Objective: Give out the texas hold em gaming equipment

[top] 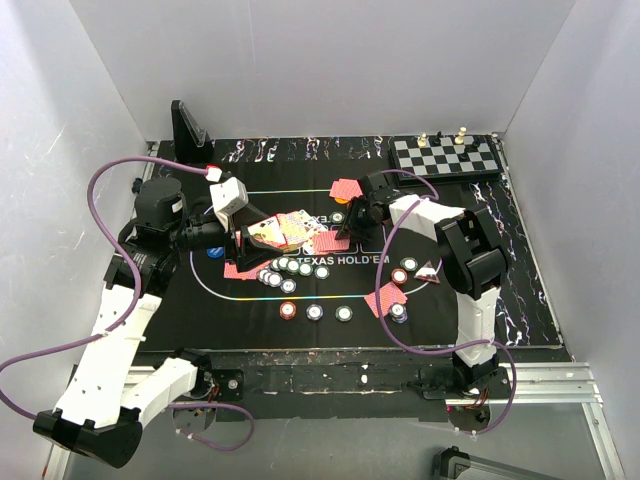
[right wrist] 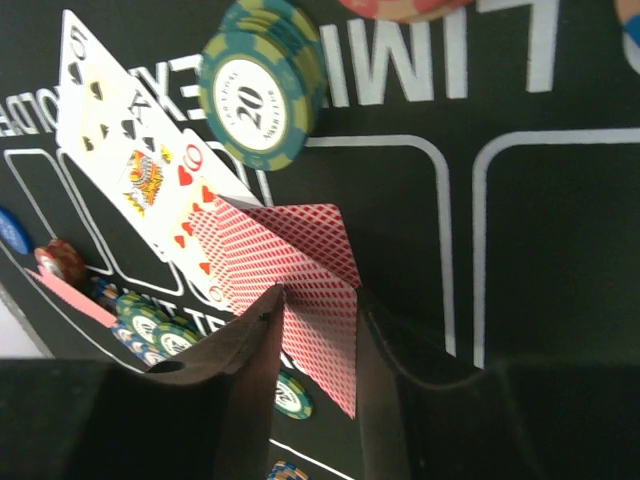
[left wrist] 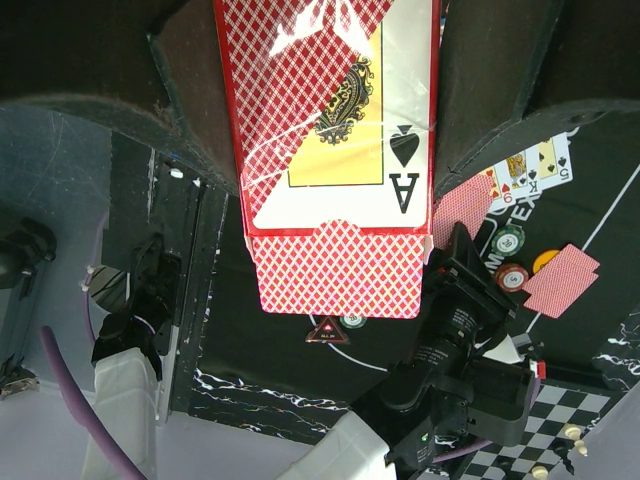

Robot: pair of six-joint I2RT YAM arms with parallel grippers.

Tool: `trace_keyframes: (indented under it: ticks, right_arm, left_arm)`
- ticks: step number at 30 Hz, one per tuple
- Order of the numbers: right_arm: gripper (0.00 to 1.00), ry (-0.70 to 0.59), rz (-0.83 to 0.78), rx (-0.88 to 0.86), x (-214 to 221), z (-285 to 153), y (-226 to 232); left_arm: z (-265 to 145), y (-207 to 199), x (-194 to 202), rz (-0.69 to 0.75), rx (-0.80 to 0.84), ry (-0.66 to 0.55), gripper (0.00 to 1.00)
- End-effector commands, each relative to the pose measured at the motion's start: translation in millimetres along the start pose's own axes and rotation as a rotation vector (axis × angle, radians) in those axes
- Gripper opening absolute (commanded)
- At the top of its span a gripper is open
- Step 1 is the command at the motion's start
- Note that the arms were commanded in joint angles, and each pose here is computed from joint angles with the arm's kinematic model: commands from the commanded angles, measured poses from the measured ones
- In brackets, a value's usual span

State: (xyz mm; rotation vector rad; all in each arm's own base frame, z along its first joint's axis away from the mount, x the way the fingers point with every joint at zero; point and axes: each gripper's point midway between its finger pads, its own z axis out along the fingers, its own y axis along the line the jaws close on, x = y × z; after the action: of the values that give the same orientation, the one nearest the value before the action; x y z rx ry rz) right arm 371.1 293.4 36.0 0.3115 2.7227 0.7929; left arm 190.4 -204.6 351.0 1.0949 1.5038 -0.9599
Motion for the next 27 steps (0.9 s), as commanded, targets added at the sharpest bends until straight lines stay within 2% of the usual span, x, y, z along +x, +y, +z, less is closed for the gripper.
trace_keyframes:
  ticks: [1,5,10,14,18,27]
  right_arm:
    - [0.47,-0.026,-0.008,0.068,-3,-13,-9]
    - [0.63,-0.022,-0.005,0.122,2,-20,-21]
    - [0.73,-0.040,-0.036,0.165,0,-38,-24]
    - [0.73,-0.100,-0.089,0.107,-8,-79,0]
    - [0.73,-0.172,-0.208,0.014,-5,-131,39]
    - [0.68,-0.154,-0.464,-0.092,41,-205,112]
  left_arm:
    - [-3,-7,-9,0.030,0.020,-0.024,0.00]
    - [-3,-8,-10,0.027,0.025,-0.026,0.00]
    - [-3,-8,-10,0.027,0.027,-0.025,0.00]
    - [-2,-8,-7,0.024,0.029,-0.022,0.00]
    - [-1,-6,-1,0.025,0.025,-0.013,0.00]
    - [4,-1,13,0.015,0.032,0.015,0.00]
